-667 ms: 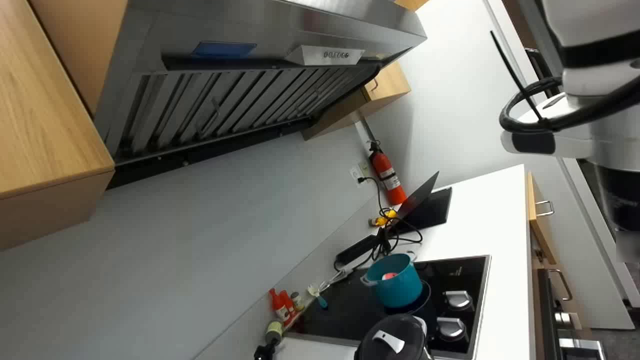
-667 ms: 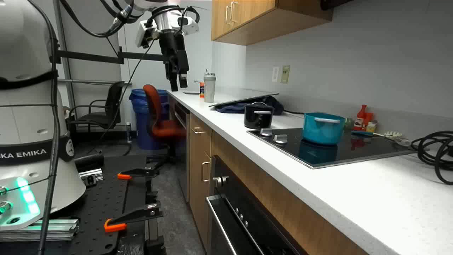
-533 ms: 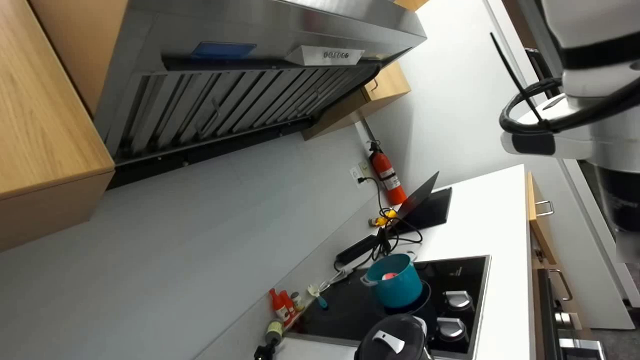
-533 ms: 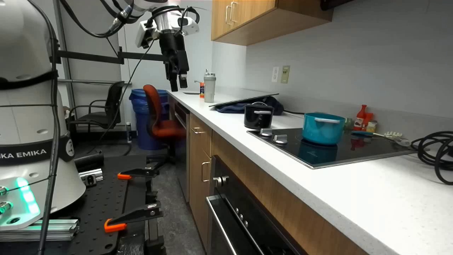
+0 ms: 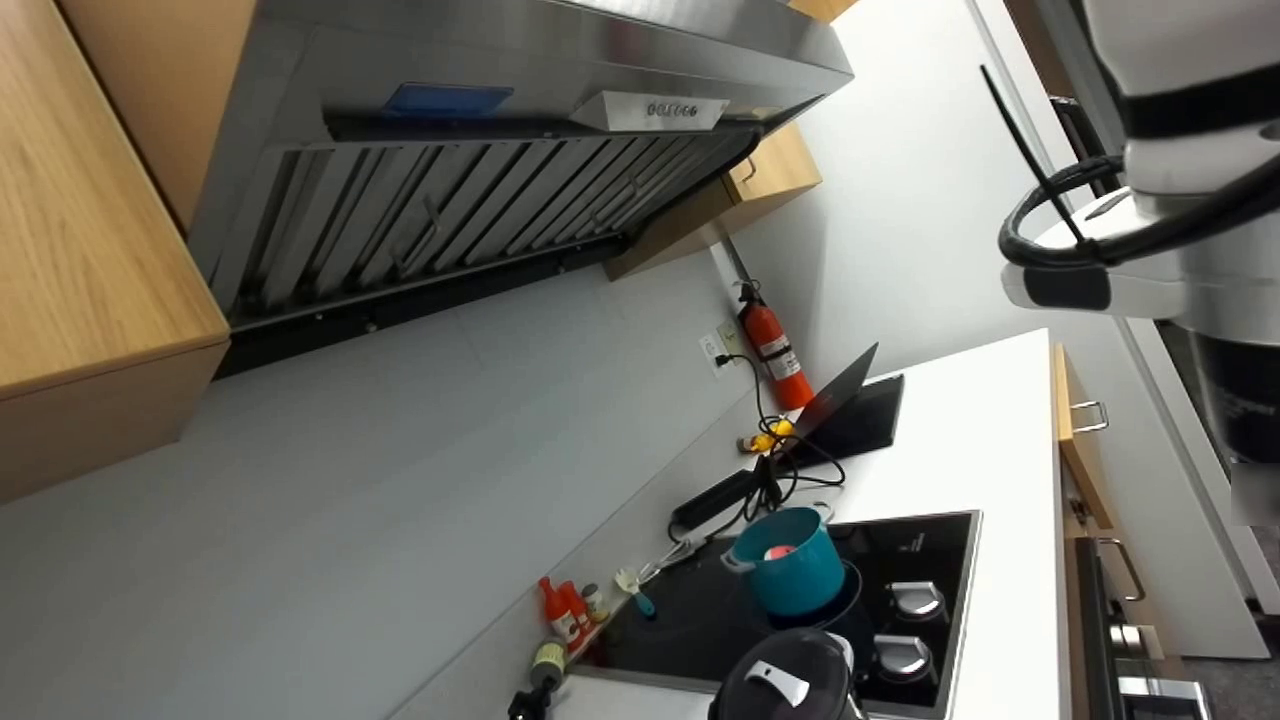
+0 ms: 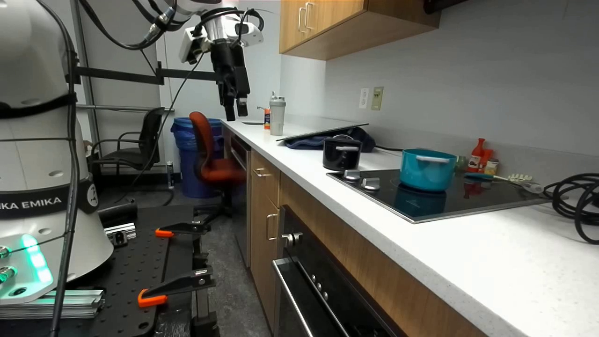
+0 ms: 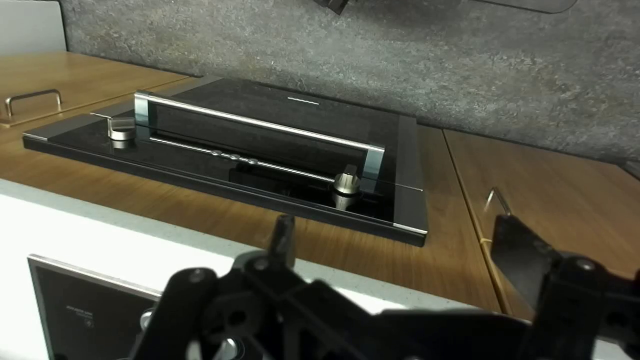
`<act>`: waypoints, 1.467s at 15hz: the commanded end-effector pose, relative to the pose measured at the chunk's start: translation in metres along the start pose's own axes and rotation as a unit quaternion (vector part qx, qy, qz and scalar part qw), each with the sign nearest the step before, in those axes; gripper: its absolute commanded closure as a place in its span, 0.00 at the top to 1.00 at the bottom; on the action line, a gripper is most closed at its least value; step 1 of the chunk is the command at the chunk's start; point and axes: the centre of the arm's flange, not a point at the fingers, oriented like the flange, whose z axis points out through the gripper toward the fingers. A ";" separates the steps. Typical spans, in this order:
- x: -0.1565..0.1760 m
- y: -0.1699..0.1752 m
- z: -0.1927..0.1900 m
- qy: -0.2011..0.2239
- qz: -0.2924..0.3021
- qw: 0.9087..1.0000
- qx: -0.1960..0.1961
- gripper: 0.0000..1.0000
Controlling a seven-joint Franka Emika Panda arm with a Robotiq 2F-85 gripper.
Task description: Place the lid on the blue pot
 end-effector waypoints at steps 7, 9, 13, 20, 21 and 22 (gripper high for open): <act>0.000 0.000 0.000 0.000 0.000 1.000 0.000 1.00; 0.000 0.000 0.000 0.000 0.000 1.000 0.000 1.00; 0.000 0.000 0.000 -0.001 0.000 1.000 -0.001 1.00; 0.002 0.001 0.002 0.008 0.013 1.000 -0.013 1.00; 0.075 -0.011 -0.001 0.016 0.019 1.000 -0.016 1.00; 0.082 -0.012 -0.006 0.030 0.025 0.999 -0.021 1.00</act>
